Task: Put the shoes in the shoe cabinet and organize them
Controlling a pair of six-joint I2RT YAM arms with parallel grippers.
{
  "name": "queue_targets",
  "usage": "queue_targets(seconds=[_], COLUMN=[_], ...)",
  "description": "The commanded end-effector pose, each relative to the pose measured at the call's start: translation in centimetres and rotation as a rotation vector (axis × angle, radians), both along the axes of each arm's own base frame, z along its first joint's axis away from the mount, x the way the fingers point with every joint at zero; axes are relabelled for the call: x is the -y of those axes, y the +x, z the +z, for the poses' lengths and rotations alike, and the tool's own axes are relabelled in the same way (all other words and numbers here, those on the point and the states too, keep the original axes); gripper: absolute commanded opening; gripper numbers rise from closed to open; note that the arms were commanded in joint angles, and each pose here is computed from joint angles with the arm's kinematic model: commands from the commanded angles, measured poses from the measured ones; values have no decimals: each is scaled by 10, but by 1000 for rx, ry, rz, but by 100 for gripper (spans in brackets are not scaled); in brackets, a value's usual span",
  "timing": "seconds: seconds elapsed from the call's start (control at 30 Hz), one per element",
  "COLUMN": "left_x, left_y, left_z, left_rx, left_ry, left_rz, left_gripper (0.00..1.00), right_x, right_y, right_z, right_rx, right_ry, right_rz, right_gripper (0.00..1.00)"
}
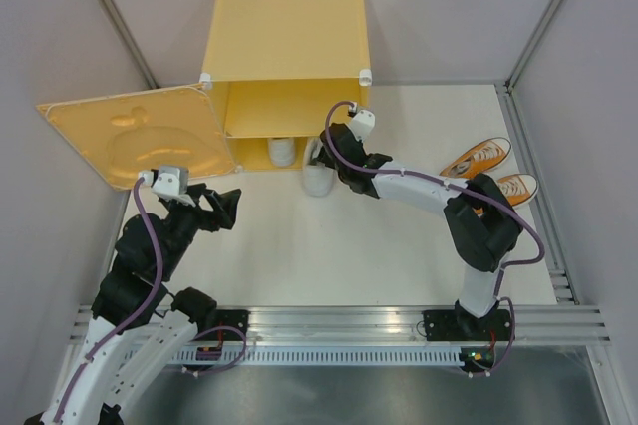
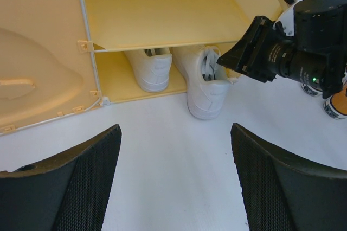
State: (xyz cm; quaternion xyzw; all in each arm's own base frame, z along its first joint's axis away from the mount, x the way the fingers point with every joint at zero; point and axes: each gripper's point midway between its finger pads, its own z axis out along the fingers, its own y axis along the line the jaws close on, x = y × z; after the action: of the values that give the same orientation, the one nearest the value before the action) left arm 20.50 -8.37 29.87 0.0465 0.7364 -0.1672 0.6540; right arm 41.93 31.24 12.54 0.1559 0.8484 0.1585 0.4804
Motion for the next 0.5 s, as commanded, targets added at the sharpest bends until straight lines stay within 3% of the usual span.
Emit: queue_targets(seconds=[0.0,0.47], left_x=[4,6], left_y=[0,0], left_z=[8,7], left_rx=[40,35], left_ry=[-4,-2], left_rz=[-23,-35], left_gripper=[85,86], right_x=[2,-5], right_y=[0,-36], right_z=[44,21], right_rx=[70,-35], right_ry=[97,1], right_rz=[0,44], right_gripper=[51,54])
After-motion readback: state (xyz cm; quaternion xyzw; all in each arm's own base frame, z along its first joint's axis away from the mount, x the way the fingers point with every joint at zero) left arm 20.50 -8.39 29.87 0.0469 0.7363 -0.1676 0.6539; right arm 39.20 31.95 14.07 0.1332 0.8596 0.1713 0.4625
